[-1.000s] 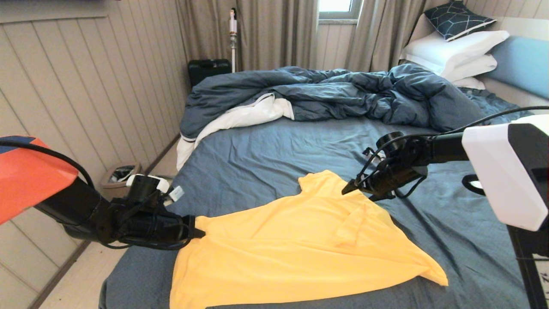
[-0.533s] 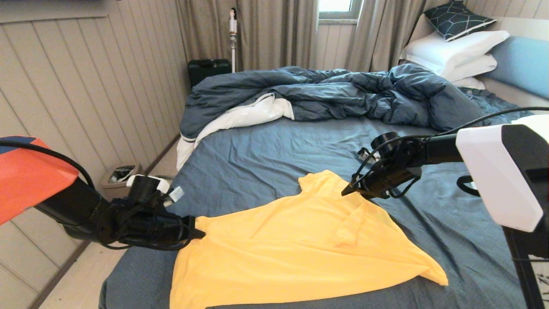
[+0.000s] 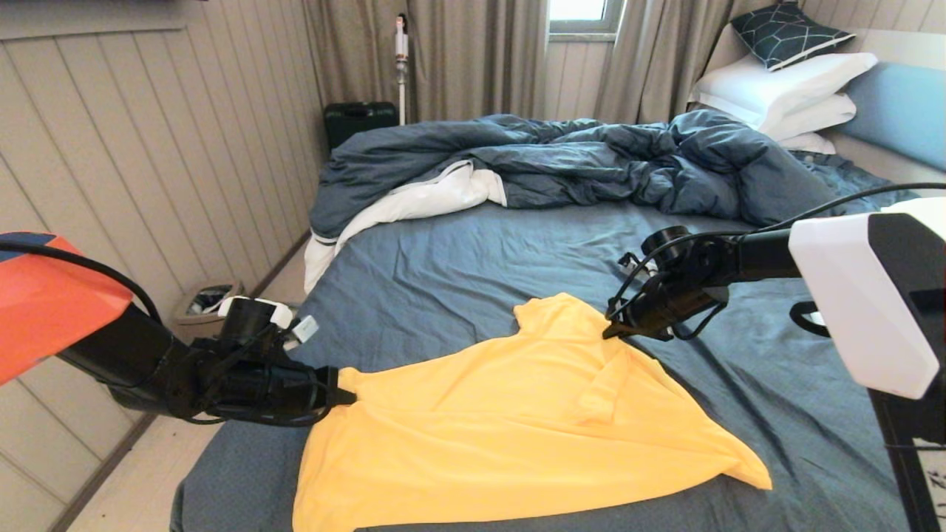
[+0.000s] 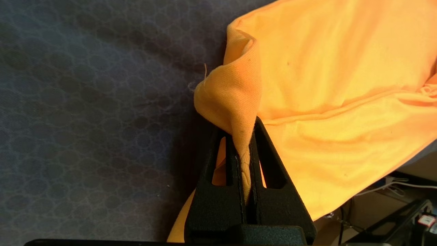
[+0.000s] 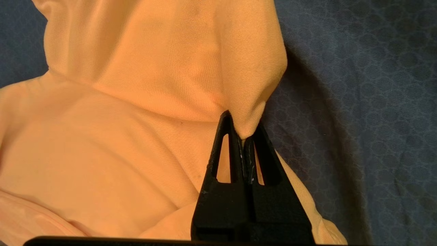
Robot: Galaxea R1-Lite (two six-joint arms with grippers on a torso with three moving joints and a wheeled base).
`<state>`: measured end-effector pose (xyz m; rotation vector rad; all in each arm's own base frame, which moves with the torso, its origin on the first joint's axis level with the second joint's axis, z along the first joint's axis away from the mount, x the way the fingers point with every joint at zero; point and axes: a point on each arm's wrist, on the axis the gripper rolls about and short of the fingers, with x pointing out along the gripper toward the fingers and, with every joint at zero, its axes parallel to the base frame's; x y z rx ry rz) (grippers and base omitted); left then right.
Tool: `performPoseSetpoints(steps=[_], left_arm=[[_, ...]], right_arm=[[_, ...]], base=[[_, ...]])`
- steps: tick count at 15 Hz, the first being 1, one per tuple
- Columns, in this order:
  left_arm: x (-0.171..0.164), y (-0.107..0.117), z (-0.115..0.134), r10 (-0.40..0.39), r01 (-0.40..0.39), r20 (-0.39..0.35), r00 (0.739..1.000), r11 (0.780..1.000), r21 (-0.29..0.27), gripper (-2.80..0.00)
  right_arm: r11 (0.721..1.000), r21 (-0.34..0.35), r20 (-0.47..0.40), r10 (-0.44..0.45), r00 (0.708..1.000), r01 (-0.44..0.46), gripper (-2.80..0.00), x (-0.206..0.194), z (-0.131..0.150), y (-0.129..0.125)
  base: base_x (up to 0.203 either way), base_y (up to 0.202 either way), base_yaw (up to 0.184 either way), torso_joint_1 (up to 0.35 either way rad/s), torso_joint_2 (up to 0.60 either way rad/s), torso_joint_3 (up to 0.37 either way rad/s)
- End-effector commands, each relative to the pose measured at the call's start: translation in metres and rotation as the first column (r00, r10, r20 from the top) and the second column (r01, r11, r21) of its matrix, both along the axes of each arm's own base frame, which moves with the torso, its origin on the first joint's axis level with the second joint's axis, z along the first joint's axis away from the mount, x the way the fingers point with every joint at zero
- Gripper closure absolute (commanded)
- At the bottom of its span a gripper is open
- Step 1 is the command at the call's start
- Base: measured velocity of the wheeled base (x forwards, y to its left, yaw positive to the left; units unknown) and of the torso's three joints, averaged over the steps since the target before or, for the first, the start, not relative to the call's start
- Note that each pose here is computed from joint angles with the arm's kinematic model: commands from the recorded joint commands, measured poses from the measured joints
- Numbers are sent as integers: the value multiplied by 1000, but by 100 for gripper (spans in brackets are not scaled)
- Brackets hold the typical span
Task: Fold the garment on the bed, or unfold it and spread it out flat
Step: Fold the yellow T-shirt
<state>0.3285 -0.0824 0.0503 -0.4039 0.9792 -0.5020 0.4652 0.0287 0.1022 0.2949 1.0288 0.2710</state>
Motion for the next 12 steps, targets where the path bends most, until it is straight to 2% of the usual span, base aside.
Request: performPoseSetpoints(steps=[1, 4, 7, 10, 12], left_arm=[[-3, 1, 5, 6, -6, 23, 1000, 1000, 0, 0], [-17, 4, 15, 15, -16, 53, 998, 1000, 6, 0], [-40, 9, 25, 10, -11, 73, 997, 1000, 6, 0], [-49, 11, 22, 9, -9, 75, 997, 1000, 7, 0], [-56, 13, 16, 9, -9, 77, 997, 1000, 7, 0]], right_arm=[[1000, 2, 3, -3, 1000, 3, 0, -2, 4, -2], [1000, 9, 12, -22, 1000, 22, 0, -15, 21, -10], [998, 56, 1, -37, 999, 37, 0, -39, 37, -33], [996, 75, 22, -50, 998, 49, 0, -52, 35, -51], [996, 73, 37, -57, 998, 54, 0, -61, 32, -54]], base=[[0, 0, 0, 0, 0, 0], [0, 0, 0, 0, 0, 0], [0, 0, 0, 0, 0, 0], [0, 0, 0, 0, 0, 0], [0, 0, 0, 0, 0, 0]])
